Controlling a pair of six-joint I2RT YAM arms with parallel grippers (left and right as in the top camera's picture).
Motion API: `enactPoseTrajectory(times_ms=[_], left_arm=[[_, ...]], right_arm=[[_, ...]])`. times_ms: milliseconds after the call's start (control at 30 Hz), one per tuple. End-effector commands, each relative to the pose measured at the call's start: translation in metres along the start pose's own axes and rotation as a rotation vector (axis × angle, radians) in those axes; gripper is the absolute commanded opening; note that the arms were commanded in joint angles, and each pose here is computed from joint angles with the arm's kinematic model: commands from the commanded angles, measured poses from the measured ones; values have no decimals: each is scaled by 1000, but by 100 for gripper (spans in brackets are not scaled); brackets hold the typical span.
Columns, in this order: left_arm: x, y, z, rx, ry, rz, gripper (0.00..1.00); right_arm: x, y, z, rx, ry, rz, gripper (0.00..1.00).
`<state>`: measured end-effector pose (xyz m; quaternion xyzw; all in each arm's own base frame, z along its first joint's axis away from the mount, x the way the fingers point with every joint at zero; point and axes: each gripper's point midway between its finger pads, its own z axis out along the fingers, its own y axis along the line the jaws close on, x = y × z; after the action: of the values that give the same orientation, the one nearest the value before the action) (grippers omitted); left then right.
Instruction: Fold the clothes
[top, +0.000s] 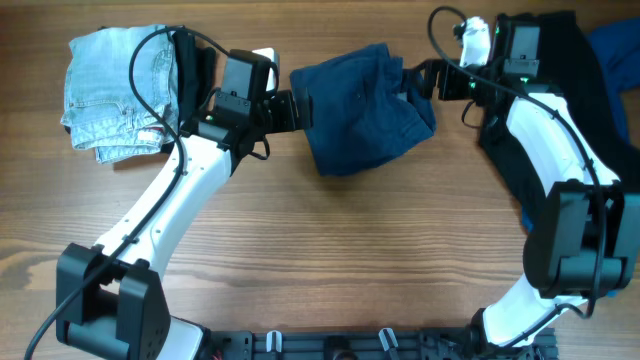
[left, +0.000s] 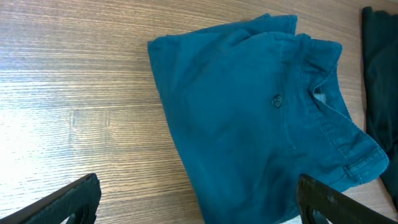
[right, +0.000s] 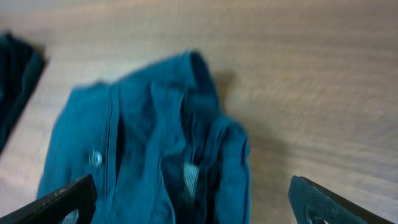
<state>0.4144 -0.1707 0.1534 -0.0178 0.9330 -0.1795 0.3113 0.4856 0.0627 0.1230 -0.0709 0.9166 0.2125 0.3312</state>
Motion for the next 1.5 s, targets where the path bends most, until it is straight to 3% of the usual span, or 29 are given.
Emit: enactPoseTrajectory(times_ms=[0,267,300,367,433,467,500,700,800,933,1167,1333,1467], left_arm=[[-6,-11,-6,32,-15,25,100],[25,-58,2,105,44,113,99],[32,-62,8,105,62,130,95],[50,-66,23,82,102,155,82],[69,-68,40,68,156,173,48],[79,-67,49,60,183,177,42],[85,-66,56,54,201,181,39],[111,-53,79,15,276,253,27],[110,-54,81,28,270,321,15],[119,-46,88,21,300,427,10],[125,45,119,-241,388,592,10],[72,77,129,-260,244,599,12],[-2,103,130,-326,11,680,33]], right_arm=[[33,5,18,-75,105,-65,100],[0,-31,-12,-21,-22,163,100],[-3,-38,-17,-9,-35,204,100],[-3,-56,-25,25,-50,284,89],[-1,-69,-31,46,-57,310,59],[-1,-72,-33,50,-59,315,44],[-1,-74,-34,52,-60,319,37],[-1,-77,-34,66,-62,319,36],[-1,-77,-34,68,-62,319,36],[-1,-77,-34,69,-61,318,36],[-1,-78,-34,72,-65,316,37],[-1,-78,-34,72,-65,316,38],[-2,-78,-34,72,-68,315,41]])
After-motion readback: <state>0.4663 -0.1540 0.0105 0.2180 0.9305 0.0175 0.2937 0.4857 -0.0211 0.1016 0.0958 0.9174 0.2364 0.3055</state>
